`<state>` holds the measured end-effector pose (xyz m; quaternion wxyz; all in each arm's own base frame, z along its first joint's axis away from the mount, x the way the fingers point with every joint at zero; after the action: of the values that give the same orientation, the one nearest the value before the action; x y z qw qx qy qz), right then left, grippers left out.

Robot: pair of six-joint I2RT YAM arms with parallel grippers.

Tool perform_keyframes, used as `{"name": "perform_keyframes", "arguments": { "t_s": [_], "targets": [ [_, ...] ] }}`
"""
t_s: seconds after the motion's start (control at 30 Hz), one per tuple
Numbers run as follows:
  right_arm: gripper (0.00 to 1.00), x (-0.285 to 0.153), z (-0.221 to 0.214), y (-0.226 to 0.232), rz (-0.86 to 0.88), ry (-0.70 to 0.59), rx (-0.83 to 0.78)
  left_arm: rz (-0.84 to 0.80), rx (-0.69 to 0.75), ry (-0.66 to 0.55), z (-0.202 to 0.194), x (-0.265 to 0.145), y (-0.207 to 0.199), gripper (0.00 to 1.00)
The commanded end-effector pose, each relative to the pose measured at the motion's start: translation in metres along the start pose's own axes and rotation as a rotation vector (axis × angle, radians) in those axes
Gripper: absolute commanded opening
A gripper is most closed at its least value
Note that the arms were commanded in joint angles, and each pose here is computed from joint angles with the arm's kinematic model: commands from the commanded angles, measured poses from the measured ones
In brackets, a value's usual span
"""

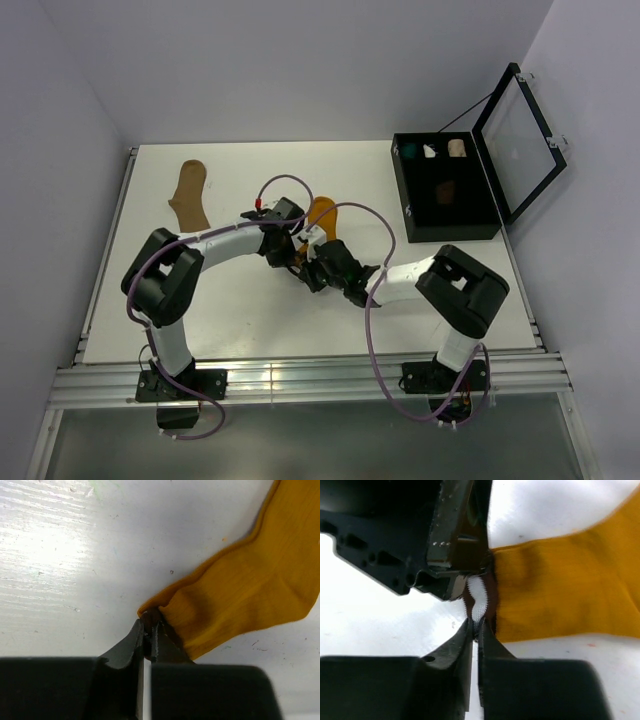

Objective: Roll the socks
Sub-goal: Roll the sock at the center of the board.

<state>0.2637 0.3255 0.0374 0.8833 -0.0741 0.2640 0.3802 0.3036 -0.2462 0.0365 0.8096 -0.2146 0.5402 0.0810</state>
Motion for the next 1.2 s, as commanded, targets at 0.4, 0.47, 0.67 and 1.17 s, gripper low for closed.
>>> {"name": "perform_keyframes", "arguments": {
  "t_s": [0.4,0.47,0.67,1.17],
  "targets": [
    [0.00,0.003,-0.009,-0.009,0.392,0.080,0.626,-0.161,-0.205,-0.089,0.025,-0.030,-0.004,0.49],
    [0.00,0.003,-0.016,-0.016,0.395,0.106,0.706,-0.187,-0.224,-0.100,0.026,-0.034,-0.004,0.56],
    [0.00,0.007,-0.030,-0.028,0.363,0.170,0.838,-0.263,-0.259,-0.109,0.024,-0.037,-0.007,0.57],
    [0.00,0.012,-0.043,-0.031,0.338,0.236,0.891,-0.273,-0.291,-0.060,0.007,-0.010,-0.003,0.46]
  ]
}}
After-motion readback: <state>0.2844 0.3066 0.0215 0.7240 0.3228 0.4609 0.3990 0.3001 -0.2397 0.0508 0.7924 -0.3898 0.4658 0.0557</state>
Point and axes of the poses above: each gripper's point midway between its finger pads, its own x axis out along the fingers, its own y axis along the line the jaws close on, z = x × y, the point moved 1 cm from there along -x, back along the fingers, and after that the axes turned 7 degrees about -x, right-handed, at the moved point
